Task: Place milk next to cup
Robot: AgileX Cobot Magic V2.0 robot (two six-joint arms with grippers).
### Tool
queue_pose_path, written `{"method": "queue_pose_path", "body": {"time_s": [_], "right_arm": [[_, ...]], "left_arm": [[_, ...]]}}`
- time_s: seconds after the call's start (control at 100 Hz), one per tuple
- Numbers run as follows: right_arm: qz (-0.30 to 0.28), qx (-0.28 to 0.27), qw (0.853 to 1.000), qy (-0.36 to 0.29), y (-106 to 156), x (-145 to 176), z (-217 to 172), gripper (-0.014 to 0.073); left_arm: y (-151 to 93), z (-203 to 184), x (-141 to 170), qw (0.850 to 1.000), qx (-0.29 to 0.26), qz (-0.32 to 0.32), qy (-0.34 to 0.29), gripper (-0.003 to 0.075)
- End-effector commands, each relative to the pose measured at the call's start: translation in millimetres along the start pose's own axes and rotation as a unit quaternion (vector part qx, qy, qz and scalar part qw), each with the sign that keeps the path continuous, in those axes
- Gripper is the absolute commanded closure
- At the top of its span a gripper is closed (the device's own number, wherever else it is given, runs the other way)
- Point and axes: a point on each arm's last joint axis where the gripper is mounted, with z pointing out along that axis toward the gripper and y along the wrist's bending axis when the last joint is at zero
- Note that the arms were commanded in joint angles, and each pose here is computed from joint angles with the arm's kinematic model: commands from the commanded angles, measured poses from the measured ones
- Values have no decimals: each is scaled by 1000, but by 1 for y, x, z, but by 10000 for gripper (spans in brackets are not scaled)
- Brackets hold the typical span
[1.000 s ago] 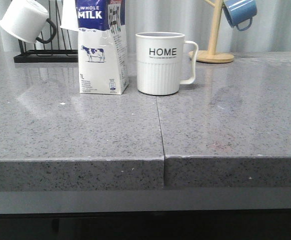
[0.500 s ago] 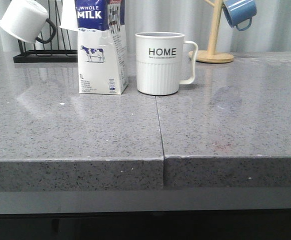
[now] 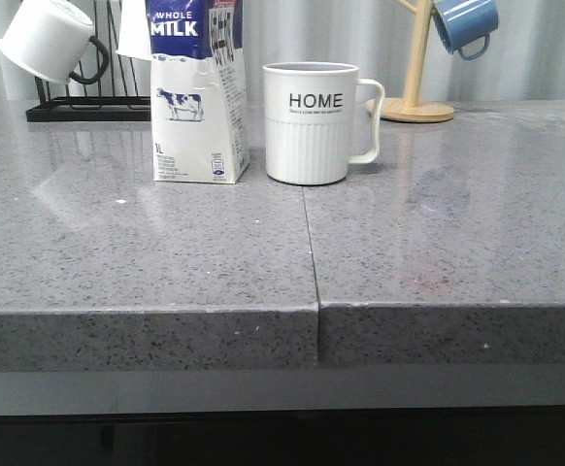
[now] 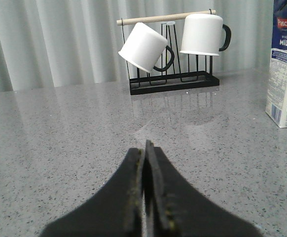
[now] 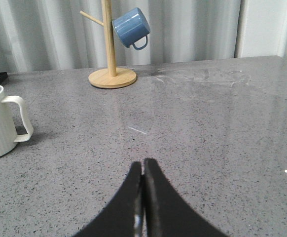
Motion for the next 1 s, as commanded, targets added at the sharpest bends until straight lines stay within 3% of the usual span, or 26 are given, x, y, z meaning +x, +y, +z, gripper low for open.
{"method": "queue_pose_path", "body": {"time_s": [0.0,0.67,0.99], "right_arm": [[-8,-8,999,-48,2,-15,-1,715],[-17,-7,998,-53,2,-16,-1,715],[-34,-72,994,-78,6,12,-11,715]], "left_arm": [[-1,-1,9,1000,7,-5,-26,741],[-1,-1,9,1000,7,-5,-26,741],[-1,-1,9,1000,7,-5,-26,741]]}}
